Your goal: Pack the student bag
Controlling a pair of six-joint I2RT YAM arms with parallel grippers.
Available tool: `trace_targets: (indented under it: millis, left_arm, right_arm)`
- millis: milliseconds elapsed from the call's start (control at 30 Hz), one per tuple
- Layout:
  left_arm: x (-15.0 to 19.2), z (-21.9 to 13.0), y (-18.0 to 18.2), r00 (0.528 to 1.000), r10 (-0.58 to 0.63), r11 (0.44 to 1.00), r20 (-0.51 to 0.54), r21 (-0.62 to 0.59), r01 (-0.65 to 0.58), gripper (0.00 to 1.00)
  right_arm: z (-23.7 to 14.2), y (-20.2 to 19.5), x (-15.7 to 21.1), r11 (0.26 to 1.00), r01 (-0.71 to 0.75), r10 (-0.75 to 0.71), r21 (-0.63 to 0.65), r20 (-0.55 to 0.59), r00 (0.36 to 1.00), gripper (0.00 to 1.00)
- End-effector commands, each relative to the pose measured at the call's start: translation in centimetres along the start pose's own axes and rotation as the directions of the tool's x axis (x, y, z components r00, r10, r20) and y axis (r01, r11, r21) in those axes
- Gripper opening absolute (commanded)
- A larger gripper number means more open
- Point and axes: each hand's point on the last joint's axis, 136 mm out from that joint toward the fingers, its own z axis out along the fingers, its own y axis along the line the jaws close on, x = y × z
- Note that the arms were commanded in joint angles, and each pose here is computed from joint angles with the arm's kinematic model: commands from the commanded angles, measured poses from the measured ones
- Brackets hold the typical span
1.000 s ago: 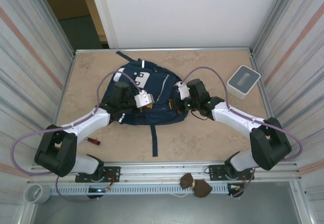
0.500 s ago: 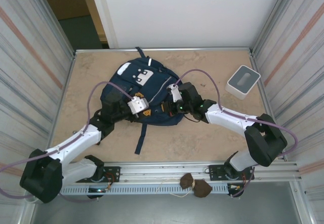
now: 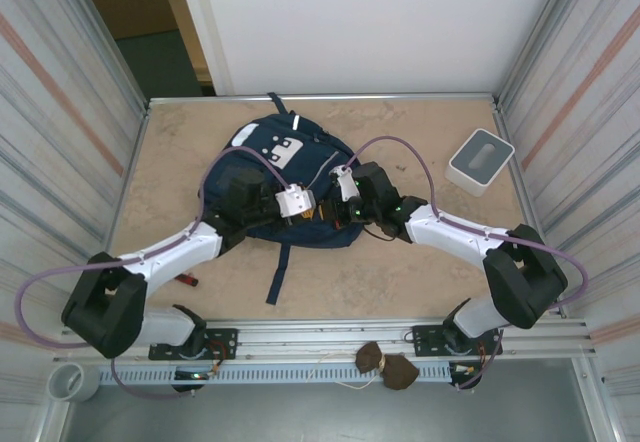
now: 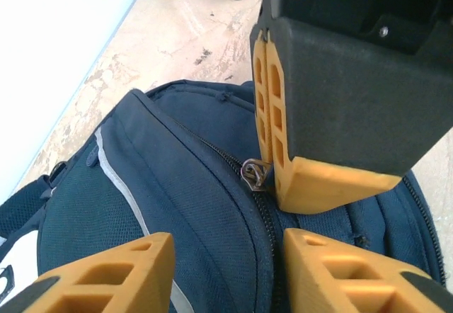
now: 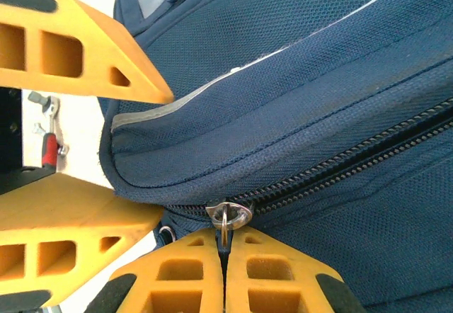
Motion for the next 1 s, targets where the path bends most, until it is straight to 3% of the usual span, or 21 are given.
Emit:
trace_targets:
  millis: [0,167,333,400,733,967]
  left_arm:
    - [-0.4,0.1,-0.1,0.999,0.03,0.999,0.01,0.027,-0.03,0.39]
    - [0.1,0.1,-0.2,1.0,0.007,0.998,0.007,0.06,-0.007,0.29]
    - [0.9,0.0,0.0,1.0,-0.024,0.997,-0.02,0.076,0.025,0.05]
    - [1.0,-0.3,0.2,0.999,-0.03,0.997,-0.011,0.07,0.031,0.0]
    - [1.8,-3.1,1.6,0.996,-0.069,0.998,0.064,0.013,0.068,0.0]
    - [3.1,-3.4,2.0,0.995,-0.088,0.996,0.052,-0.018,0.089,0.0]
  right_arm:
    - [-1.3,1.4,-1.7,0.999,0.023,-0.021,-0.035,0.058,0.998,0.0]
    - [-1.6,1.5,-1.9,0.999,0.024,-0.022,-0.038,0.07,0.997,0.0]
    - [-1.7,1.0,-1.9,0.999,0.026,-0.024,-0.036,0.061,0.998,0.0]
    - [-1.8,0.3,-1.8,1.0,0.024,-0.023,-0.019,0.051,0.998,0.0]
    - [-2.5,-6.7,-2.0,0.991,-0.058,0.061,0.121,-0.015,0.998,0.0]
    - [-1.6,-5.0,-2.1,0.995,-0.062,0.064,0.077,-0.023,0.998,0.0]
